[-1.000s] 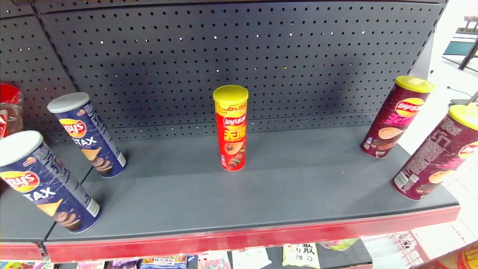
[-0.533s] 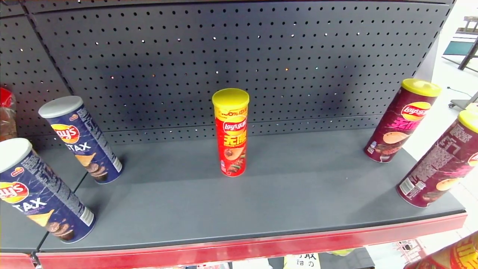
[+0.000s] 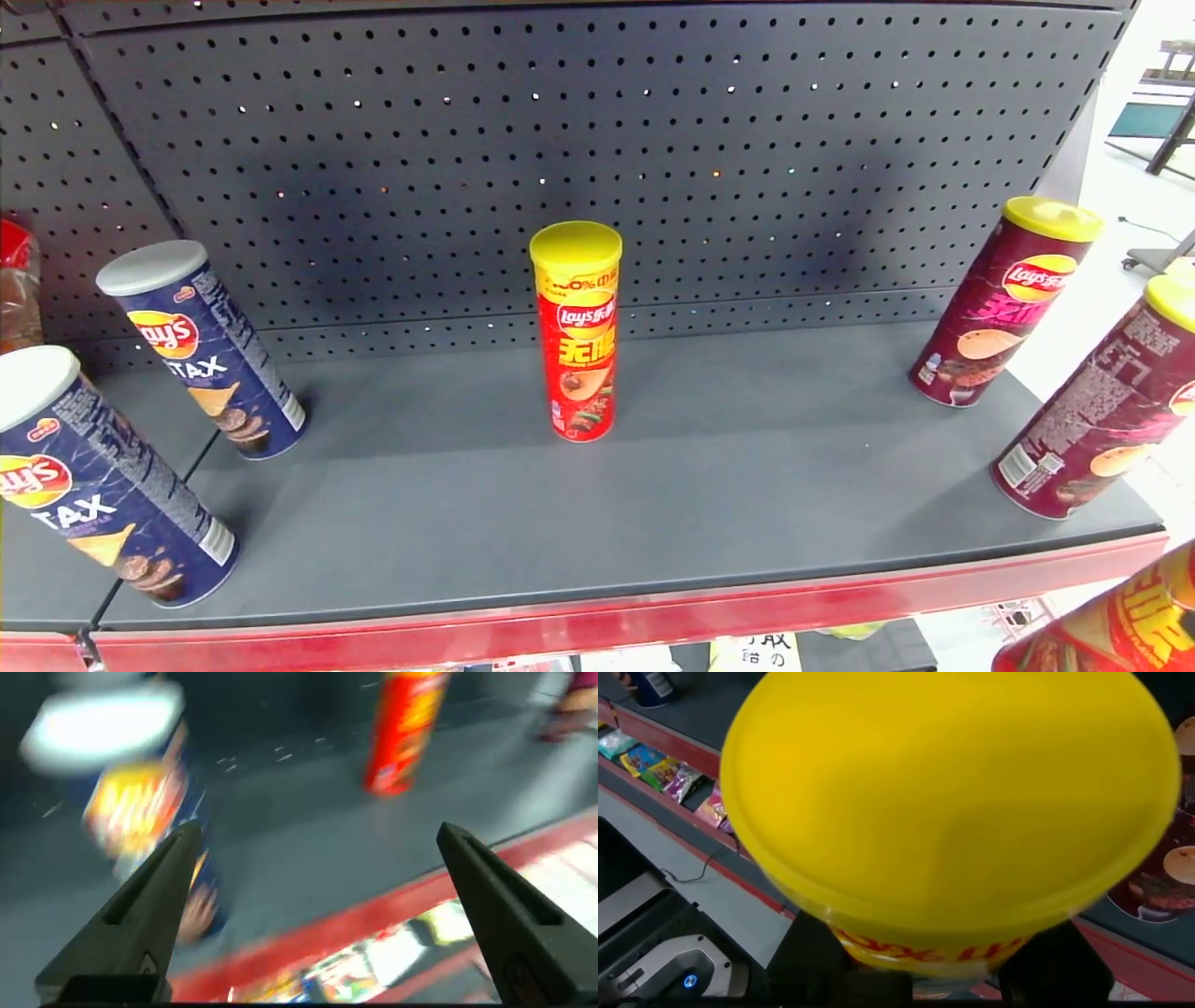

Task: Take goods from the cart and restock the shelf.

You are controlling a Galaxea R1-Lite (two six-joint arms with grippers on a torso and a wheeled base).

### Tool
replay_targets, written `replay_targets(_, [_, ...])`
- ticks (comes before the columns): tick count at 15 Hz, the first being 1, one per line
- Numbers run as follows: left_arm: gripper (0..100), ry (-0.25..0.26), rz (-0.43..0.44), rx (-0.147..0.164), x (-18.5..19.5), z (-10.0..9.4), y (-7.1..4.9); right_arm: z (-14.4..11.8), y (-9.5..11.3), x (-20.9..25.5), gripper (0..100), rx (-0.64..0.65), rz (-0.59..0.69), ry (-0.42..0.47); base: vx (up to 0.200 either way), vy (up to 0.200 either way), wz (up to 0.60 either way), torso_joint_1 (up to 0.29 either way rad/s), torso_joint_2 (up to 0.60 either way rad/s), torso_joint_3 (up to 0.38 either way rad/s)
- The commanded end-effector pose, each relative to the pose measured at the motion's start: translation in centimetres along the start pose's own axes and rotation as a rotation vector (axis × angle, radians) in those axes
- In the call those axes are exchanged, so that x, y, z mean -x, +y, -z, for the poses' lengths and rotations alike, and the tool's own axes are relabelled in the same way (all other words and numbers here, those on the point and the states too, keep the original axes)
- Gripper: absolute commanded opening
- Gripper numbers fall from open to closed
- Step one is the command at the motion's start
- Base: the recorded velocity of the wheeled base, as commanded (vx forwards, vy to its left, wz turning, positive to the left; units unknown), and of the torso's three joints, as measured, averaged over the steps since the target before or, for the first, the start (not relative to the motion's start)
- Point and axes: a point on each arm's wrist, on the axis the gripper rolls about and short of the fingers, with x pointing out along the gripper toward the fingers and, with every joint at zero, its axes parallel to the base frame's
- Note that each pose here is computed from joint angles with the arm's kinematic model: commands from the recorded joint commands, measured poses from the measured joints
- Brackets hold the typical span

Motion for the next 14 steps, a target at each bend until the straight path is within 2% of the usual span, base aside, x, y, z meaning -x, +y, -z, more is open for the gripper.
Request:
replay_targets(1, [100,0.123,0.239,0.015,-9.0,-6.9,2.2,-0.3,-0.4,-0.5,0,-0.009,-0.004,0.019,0.0,0.0,0.0,0.0,0.0,0.0])
replay_targets(2, [100,0.122,0.363,-0.034,-13.4,-7.3,2.3,-0.7,-0.5,-0.7,0,-0.009,-0.004,0.019,0.0,0.0,0.0,0.0,0.0,0.0])
replay_targets(3, [100,0.131,0.408,-0.035,-15.1,-6.9,2.0,-1.0,-0.6,-0.8,0,-0.008,-0.004,0.018,0.0,0.0,0.0,0.0,0.0,0.0])
replay_targets(5, [100,0.203,0.516,-0.015,-17.3,-5.6,0.6,-1.6,-0.8,-0.9,0,-0.005,-0.001,0.013,0.0,0.0,0.0,0.0,0.0,0.0])
replay_targets(7, [100,0.256,0.593,-0.012,-19.1,-4.5,-0.8,-1.7,-0.8,-0.9,0,-0.004,0.0,0.012,0.0,0.0,0.0,0.0,0.0,0.0])
replay_targets(9, [100,0.28,0.624,-0.017,-21.0,-3.7,-1.6,-1.5,-0.8,-0.9,0,-0.005,0.0,0.013,0.0,0.0,0.0,0.0,0.0,0.0])
replay_targets(11, [100,0.279,0.636,-0.064,-24.1,-3.0,-2.1,-1.3,-0.7,-0.7,0,-0.006,0.0,0.012,0.0,0.0,0.0,0.0,0.0,0.0])
replay_targets(14, [100,0.281,0.603,-0.079,-27.2,-3.1,-2.3,-1.3,-0.6,-0.6,0,-0.002,0.001,0.007,0.0,0.0,0.0,0.0,0.0,0.0])
